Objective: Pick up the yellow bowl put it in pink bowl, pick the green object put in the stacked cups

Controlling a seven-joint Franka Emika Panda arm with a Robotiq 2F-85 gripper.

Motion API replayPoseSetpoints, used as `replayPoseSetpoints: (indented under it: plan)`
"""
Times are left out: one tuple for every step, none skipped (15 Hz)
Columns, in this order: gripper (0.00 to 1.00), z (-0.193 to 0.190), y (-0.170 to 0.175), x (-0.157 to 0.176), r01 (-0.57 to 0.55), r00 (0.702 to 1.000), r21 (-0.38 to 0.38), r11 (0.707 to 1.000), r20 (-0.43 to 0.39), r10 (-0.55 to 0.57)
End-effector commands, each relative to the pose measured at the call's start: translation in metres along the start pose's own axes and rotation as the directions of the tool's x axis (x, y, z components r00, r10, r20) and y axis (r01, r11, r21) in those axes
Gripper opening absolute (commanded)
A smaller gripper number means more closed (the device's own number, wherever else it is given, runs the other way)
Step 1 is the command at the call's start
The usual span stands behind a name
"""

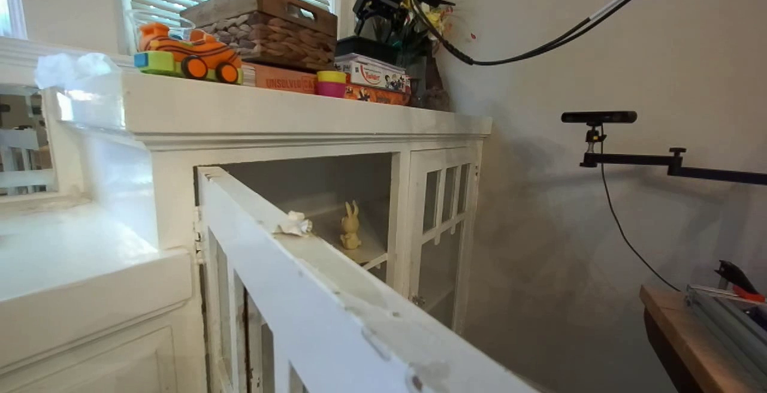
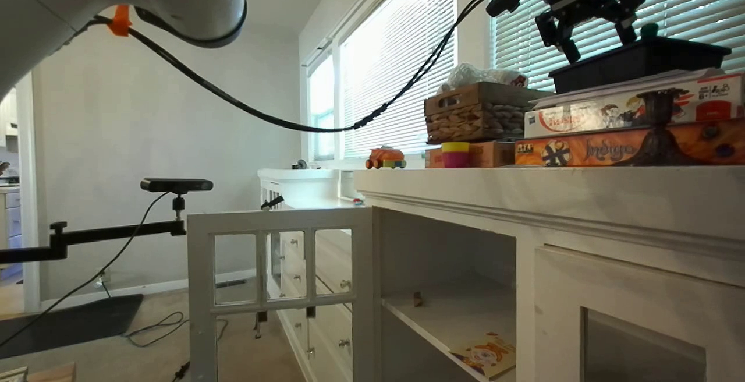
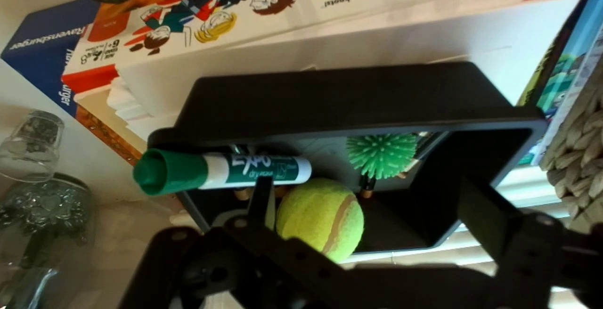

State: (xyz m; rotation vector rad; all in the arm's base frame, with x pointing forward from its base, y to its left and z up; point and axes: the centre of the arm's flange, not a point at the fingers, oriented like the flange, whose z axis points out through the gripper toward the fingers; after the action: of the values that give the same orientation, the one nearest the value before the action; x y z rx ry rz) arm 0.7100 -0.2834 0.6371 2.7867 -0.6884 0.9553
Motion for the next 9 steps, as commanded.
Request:
replayPoseSetpoints:
  plan:
    - [1.00,0.010,-0.002,0.029,0.016,1.000,0.022,1.000,-0.003,-0.016]
    - [1.00,0.012,-0.002,0.029,0.016,1.000,0.023,1.000,-0.002,-0.016]
    - [1.00,0.014,-0.003,0.029,0.016,1.000,0.023,1.000,-0.002,-0.016]
    - [1.00,0.015,-0.003,0.029,0.016,1.000,0.024,1.000,-0.001,-0.016]
    - [1.00,0.017,-0.003,0.029,0.016,1.000,0.023,1.000,0.001,-0.016]
    - [1.00,0.018,-0.003,0.029,0.017,1.000,0.025,1.000,0.001,-0.017]
    - [1.00,0.019,-0.003,0.029,0.017,1.000,0.026,1.000,0.001,-0.017]
    - [1.00,0.021,-0.003,0.029,0.015,1.000,0.026,1.000,0.002,-0.015]
    - [1.00,0.022,-0.003,0.029,0.014,1.000,0.028,0.999,0.002,-0.014]
